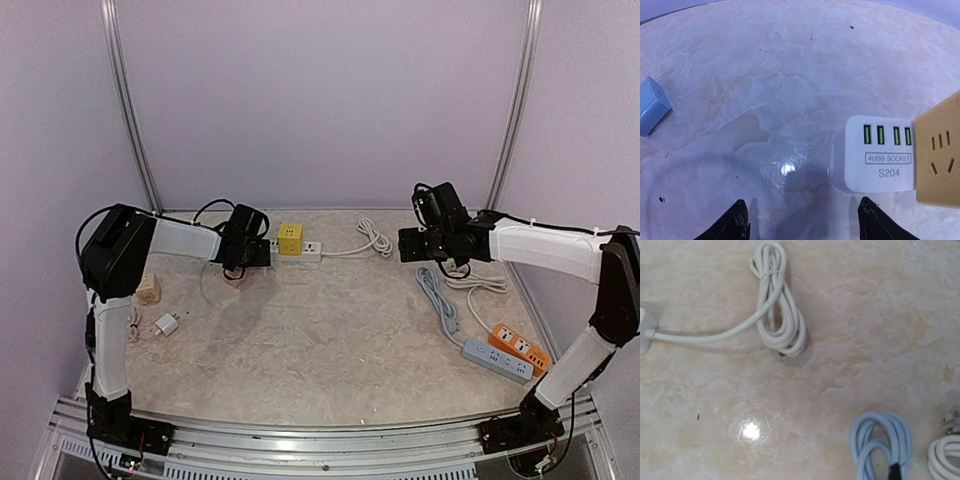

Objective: Insert the plug
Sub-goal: Move the socket to the center of the board.

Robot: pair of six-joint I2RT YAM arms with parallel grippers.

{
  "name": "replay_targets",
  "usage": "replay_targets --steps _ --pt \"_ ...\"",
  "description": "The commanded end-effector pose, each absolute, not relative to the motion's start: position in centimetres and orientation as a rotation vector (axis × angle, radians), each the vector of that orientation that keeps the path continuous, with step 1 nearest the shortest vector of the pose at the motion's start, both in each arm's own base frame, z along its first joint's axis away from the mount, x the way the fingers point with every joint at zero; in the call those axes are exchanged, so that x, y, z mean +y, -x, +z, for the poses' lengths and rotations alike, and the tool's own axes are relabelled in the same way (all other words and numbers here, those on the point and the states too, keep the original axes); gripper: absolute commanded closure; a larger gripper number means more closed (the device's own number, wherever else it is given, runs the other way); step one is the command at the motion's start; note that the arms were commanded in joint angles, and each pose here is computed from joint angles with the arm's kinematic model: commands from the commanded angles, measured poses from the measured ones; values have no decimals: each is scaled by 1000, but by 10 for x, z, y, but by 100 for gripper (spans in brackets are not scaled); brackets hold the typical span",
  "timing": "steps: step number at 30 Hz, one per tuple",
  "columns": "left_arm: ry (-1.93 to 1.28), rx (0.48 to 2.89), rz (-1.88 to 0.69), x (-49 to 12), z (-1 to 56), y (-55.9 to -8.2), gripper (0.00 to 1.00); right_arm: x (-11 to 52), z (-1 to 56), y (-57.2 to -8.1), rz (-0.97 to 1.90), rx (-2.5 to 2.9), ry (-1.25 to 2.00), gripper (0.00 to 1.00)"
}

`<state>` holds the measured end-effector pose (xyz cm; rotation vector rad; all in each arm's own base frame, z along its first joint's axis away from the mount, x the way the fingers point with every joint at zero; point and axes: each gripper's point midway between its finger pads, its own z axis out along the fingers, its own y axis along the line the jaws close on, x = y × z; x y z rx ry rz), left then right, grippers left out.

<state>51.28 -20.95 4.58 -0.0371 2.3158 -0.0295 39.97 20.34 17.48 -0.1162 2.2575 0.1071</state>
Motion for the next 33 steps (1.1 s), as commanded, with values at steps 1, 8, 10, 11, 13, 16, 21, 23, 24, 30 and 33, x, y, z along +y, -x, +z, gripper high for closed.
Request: replay_targets --steps 1,8,10,11,13,16,21,23,24,30,33 --pt "86 2287 -151 -221 60 -484 29 197 189 -399 130 2232 76 30" --pt "-70 2172 -254 -288 85 -448 22 201 188 -399 155 2234 77 30" --pt "-100 2179 -235 -301 79 -446 21 201 188 -399 160 2235 79 30" --pt "-114 2188 -230 -307 74 -446 21 201 188 -398 163 2234 77 30" --pt "-130 2200 -220 -316 66 -447 21 200 188 -397 164 2233 74 30" --pt "-127 2213 -196 -321 57 -452 21 197 190 -393 166 2229 70 29" --pt "-124 2205 -176 -325 55 -466 22 191 197 -387 158 2217 64 30" --pt "-143 2203 -151 -328 50 -471 22 189 201 -386 155 2210 62 30" --pt "-145 2199 -140 -328 50 -474 22 189 202 -385 156 2208 63 29" --pt "-108 2240 -108 -317 35 -491 22 189 205 -384 159 2207 70 29" --pt "-98 2285 -121 -309 25 -492 22 189 207 -385 159 2203 67 29"
